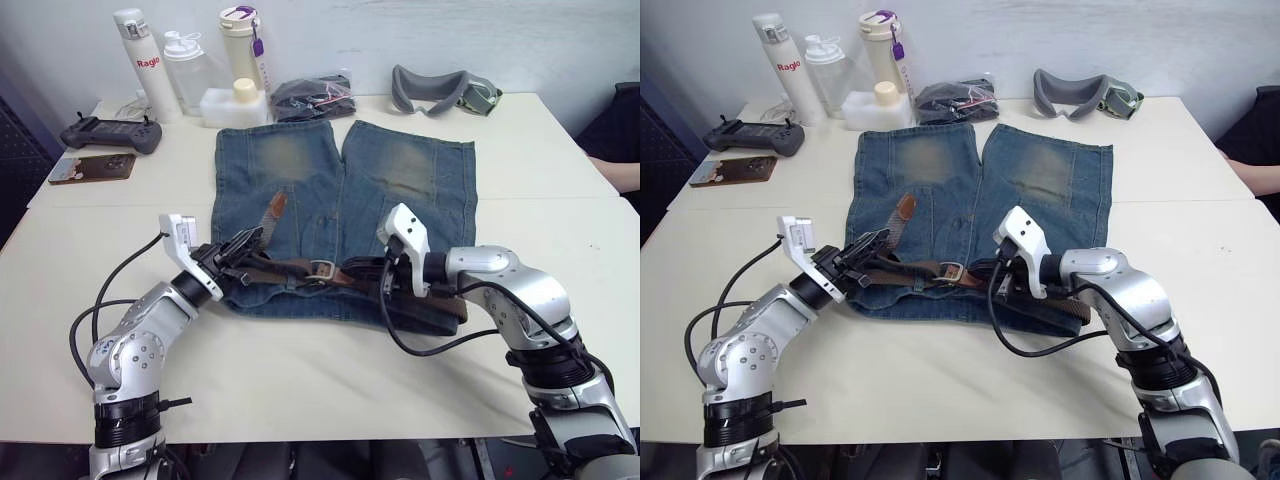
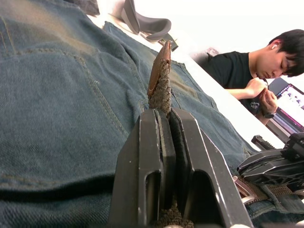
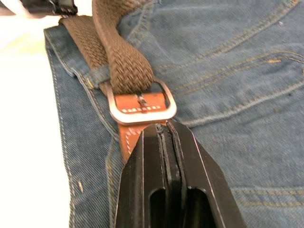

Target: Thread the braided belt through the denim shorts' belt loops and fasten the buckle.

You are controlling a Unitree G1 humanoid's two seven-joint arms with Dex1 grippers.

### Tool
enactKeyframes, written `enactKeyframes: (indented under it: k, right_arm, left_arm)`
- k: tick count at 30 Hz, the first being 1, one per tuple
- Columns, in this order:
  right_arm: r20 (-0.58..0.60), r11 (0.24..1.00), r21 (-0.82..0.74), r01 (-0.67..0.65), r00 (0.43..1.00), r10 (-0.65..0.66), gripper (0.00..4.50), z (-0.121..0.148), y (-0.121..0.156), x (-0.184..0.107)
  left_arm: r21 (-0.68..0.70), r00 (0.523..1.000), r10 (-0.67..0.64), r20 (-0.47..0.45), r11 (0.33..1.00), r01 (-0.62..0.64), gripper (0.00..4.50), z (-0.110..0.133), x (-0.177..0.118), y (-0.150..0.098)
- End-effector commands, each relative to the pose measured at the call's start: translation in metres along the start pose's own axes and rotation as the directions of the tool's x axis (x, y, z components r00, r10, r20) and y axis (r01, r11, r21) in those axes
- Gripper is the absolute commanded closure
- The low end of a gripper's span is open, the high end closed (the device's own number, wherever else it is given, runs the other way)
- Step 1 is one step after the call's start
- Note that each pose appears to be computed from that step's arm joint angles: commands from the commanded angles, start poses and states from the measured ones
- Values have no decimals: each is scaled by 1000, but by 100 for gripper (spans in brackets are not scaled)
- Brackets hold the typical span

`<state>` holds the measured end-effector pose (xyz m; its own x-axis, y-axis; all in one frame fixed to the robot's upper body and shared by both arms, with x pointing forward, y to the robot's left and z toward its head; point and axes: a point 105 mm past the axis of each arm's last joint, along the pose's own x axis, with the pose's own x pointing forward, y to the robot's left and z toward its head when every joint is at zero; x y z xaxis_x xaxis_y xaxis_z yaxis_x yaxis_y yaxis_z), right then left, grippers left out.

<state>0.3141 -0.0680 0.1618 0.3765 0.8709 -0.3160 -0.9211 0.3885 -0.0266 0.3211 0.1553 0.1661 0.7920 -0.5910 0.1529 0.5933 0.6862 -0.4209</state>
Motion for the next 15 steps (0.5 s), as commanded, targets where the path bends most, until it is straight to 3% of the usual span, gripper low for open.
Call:
enactKeyframes:
  k: [1, 9, 15]
  right_arm:
    - [47, 999, -25, -31, 998, 32, 446, 14, 6, 6]
    - [59, 999, 3, -38, 998, 38, 446, 11, 10, 23]
    - [62, 998, 7, -55, 997, 54, 446, 11, 11, 33]
  left_arm:
    - [31, 1000, -14, -2, 999, 14, 450, 1, -3, -3]
    - [-13, 999, 32, 10, 999, -32, 450, -9, -10, 7]
    - [-79, 993, 115, 7, 990, -114, 450, -31, -24, 25]
